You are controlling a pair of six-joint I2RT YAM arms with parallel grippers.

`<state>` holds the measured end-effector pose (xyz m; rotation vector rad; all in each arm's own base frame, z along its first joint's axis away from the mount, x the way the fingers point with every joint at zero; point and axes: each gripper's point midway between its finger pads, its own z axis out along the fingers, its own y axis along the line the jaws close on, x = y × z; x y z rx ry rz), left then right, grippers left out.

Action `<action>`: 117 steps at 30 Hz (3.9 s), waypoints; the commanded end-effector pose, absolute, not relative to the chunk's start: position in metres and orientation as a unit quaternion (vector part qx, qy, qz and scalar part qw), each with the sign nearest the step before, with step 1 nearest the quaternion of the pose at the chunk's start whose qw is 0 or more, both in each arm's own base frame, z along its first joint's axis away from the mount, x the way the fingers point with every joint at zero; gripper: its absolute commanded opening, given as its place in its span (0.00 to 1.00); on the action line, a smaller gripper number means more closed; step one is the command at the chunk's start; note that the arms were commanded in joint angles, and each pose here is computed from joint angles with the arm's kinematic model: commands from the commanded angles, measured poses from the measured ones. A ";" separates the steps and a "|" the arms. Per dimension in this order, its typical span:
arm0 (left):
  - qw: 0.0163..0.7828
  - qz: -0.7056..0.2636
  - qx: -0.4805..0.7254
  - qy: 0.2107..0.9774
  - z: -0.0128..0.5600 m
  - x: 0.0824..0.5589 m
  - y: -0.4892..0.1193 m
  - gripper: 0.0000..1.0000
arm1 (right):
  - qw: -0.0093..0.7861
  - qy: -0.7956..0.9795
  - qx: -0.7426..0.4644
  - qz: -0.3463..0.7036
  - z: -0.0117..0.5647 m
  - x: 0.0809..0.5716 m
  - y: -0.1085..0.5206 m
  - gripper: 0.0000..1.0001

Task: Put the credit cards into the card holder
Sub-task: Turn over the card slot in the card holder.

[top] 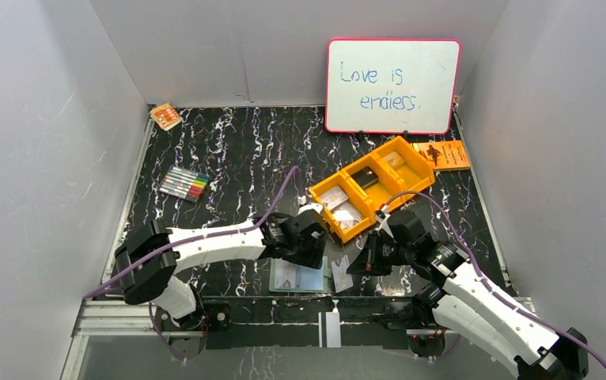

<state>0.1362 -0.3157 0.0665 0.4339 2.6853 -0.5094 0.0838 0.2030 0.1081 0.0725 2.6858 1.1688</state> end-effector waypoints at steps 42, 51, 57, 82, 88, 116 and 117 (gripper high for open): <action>0.179 -0.045 0.157 0.970 0.003 0.119 -0.270 0.00 | 0.100 0.902 -0.020 0.420 0.111 0.090 0.222 0.00; 0.177 -0.044 0.159 0.970 0.002 0.119 -0.270 0.00 | 0.096 0.891 -0.054 0.441 0.108 0.104 0.245 0.00; 0.177 -0.046 0.156 0.971 0.003 0.119 -0.270 0.00 | 0.076 0.891 -0.057 0.443 0.098 0.101 0.249 0.00; 0.180 -0.047 0.150 0.971 0.004 0.119 -0.268 0.00 | 0.102 0.905 -0.026 0.412 0.093 0.109 0.241 0.00; 0.181 -0.048 0.150 0.971 0.004 0.119 -0.269 0.00 | 0.088 0.903 -0.029 0.419 0.090 0.106 0.244 0.00; 0.224 -0.075 0.165 0.958 0.057 0.134 -0.283 0.52 | 0.043 0.901 -0.074 0.425 0.071 0.095 0.280 0.00; 0.228 -0.079 0.165 0.956 0.062 0.135 -0.285 0.55 | 0.043 0.901 -0.075 0.426 0.071 0.094 0.281 0.00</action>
